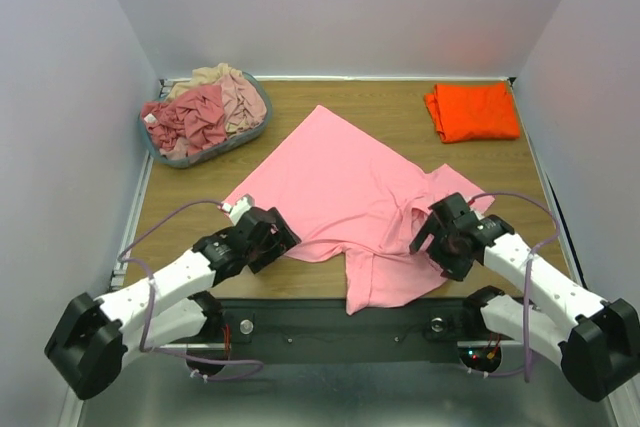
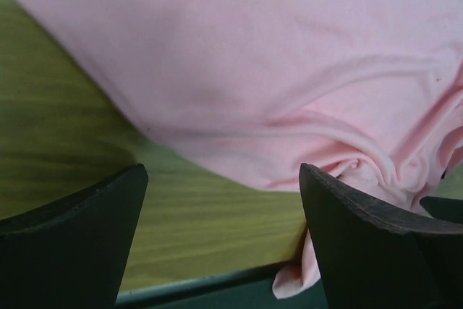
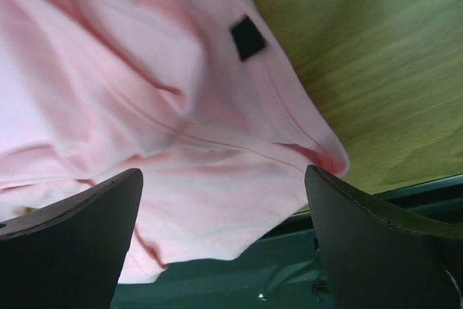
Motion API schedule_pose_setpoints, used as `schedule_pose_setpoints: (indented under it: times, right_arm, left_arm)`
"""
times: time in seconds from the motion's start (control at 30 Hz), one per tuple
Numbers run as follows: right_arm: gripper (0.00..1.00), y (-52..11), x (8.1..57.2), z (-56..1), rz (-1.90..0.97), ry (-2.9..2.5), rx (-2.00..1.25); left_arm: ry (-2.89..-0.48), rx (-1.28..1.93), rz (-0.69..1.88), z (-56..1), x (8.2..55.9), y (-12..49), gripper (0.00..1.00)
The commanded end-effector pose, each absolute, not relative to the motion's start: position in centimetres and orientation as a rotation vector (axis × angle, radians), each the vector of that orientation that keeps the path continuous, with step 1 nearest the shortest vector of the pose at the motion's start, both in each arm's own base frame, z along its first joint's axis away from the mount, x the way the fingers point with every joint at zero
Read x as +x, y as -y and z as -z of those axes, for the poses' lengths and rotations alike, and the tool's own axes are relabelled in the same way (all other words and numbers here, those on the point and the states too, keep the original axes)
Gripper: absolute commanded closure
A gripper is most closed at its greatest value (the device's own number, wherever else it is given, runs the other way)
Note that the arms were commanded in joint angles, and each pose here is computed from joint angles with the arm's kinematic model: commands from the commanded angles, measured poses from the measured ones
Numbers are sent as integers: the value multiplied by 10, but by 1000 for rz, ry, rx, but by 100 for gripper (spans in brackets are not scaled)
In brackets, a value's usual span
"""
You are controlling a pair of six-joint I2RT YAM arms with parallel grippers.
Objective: Fold and stack the t-shirts
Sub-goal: Flatten the tshirt out
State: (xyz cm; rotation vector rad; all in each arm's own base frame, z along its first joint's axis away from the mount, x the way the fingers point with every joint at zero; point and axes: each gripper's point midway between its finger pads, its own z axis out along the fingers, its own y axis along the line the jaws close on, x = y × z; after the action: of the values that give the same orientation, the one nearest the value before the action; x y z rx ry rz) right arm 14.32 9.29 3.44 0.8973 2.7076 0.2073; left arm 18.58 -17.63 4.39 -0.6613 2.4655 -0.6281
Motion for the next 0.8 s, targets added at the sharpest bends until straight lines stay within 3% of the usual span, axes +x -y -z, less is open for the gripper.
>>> schedule_pose_setpoints:
  times: [0.0, 0.2, 0.37, 0.43, 0.57, 0.77]
  right_arm:
    - [0, -80, 173, -75, -130, -2582, 841]
    - [0, -68, 244, -145, -46, -2311, 766]
    - [0, -64, 303, -144, 7, -2248, 764]
    - [0, -71, 322, -124, -37, -2341, 731]
    - [0, -54, 373, -95, -57, -2376, 715]
    - [0, -80, 435, -51, -97, -2518, 440]
  left_arm:
    - [-2457, -790, 557, -58, 169, 156, 1]
    - [-2191, -688, 572, -139, 212, 150, 1]
    - [-2093, -534, 489, -187, 276, 176, 2]
    - [-2142, -497, 366, -171, 304, 173, 2]
    - [-2197, -463, 354, -151, 361, 175, 2]
    - [-2395, -453, 298, -73, 384, 174, 2]
